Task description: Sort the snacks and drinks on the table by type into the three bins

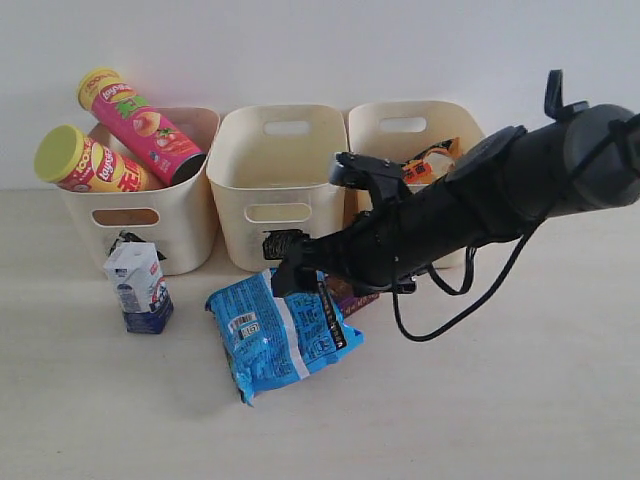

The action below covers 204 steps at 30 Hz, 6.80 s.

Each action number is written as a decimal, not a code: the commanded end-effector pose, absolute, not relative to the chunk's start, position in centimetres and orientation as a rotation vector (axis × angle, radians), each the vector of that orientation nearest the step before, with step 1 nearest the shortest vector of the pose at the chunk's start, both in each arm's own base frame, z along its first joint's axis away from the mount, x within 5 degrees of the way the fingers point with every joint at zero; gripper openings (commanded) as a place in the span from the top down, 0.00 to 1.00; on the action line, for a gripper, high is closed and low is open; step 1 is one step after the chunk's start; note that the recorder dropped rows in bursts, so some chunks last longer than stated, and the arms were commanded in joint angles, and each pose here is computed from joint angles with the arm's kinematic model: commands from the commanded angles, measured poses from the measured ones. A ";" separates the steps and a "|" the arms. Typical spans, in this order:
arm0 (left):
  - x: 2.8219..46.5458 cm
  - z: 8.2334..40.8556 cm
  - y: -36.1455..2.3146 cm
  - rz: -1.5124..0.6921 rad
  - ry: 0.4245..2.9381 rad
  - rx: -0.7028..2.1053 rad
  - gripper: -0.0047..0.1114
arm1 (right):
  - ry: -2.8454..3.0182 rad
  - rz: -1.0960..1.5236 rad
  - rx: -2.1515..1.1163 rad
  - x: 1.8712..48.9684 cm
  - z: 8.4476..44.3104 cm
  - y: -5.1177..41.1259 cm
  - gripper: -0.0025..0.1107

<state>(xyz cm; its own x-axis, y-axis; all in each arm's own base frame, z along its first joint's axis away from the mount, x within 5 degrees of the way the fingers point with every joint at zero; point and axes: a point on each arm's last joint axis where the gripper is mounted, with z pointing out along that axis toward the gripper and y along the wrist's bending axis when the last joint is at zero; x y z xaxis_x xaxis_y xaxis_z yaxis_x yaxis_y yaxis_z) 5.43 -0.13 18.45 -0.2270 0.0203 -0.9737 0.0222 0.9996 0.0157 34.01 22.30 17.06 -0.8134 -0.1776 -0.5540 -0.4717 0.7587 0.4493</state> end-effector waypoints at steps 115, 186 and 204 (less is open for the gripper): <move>5.4 18.5 -0.1 -0.009 1.794 0.025 0.92 | 2.432 1.476 -0.251 33.4 12.3 23.4 0.98; 5.4 18.5 -0.1 -0.009 1.794 0.025 0.92 | 1.928 1.136 0.047 48.1 23.3 3.2 0.98; 5.4 18.5 -0.1 -0.009 1.794 0.025 0.92 | 1.959 0.967 0.023 48.5 23.2 4.6 0.28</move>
